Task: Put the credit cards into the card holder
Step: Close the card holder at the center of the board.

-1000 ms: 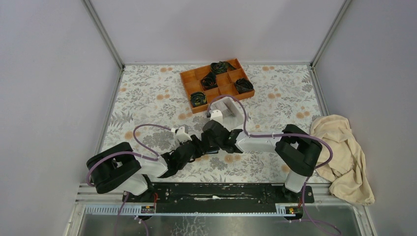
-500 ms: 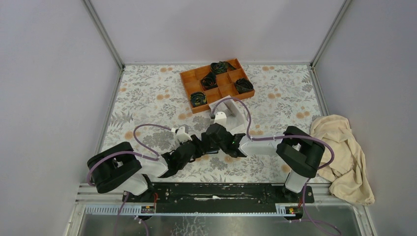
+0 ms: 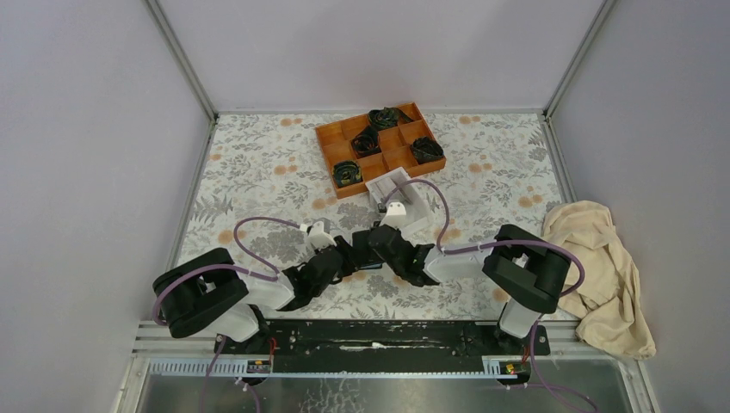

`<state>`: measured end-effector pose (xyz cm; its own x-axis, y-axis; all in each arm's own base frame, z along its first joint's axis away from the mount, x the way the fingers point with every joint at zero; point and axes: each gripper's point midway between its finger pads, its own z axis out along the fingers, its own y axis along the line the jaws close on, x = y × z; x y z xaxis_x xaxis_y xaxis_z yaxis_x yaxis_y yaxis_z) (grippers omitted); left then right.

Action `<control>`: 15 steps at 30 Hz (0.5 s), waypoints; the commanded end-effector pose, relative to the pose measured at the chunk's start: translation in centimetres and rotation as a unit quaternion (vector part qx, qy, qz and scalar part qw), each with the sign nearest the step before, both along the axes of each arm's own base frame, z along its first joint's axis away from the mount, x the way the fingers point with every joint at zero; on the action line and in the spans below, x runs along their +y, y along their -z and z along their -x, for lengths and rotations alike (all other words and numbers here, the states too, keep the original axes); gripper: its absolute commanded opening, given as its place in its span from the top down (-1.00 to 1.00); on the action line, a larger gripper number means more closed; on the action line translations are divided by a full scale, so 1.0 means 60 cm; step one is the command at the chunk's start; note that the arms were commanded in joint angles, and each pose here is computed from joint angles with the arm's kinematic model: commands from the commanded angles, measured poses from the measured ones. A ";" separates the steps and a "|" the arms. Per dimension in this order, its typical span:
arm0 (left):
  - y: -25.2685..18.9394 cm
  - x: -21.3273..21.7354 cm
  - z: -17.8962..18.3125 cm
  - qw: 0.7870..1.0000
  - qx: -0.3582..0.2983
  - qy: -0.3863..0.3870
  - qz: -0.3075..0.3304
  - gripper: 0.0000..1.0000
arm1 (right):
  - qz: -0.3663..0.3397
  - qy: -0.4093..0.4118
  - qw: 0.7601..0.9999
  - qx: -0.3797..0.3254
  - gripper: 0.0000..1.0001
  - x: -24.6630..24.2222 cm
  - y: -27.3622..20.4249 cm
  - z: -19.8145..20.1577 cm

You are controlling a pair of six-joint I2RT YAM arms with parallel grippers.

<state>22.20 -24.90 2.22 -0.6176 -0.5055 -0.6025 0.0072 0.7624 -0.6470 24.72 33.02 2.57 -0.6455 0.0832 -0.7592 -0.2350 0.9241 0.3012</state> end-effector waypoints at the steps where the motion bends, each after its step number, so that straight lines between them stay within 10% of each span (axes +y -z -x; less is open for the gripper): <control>1: 0.072 0.049 0.025 0.995 0.053 -0.004 -0.086 0.17 | 0.102 -0.020 0.988 0.113 1.00 -0.089 0.123 0.109; 15: 0.071 0.049 0.024 0.995 0.052 -0.006 -0.084 0.19 | 0.083 0.012 0.988 0.132 1.00 -0.129 0.170 0.134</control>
